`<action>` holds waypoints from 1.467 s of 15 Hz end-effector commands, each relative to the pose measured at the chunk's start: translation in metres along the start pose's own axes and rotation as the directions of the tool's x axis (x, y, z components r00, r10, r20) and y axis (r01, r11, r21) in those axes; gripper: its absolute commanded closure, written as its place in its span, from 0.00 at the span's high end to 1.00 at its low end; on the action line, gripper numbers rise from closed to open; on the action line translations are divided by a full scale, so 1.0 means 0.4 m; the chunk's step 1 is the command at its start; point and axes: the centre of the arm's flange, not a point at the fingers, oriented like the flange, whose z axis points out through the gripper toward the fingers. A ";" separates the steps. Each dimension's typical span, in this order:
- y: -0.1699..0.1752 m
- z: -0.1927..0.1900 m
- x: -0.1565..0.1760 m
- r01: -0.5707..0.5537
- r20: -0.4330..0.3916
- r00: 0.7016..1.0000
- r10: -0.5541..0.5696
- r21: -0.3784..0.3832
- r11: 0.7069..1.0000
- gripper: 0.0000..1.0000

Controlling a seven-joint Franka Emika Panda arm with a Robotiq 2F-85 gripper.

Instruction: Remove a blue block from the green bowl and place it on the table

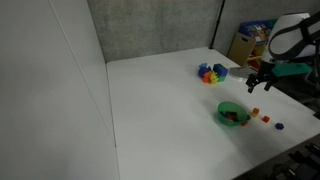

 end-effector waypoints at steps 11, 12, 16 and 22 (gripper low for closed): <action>-0.079 -0.260 -0.296 0.222 -0.113 0.969 -0.218 0.022 0.975 1.00; -0.074 -0.276 -0.308 0.217 -0.104 0.972 -0.212 0.037 0.976 1.00; -0.041 -0.353 -0.328 0.222 -0.071 0.973 -0.217 0.074 0.972 1.00; -0.032 -0.374 -0.339 0.210 -0.078 0.976 -0.205 0.064 0.976 1.00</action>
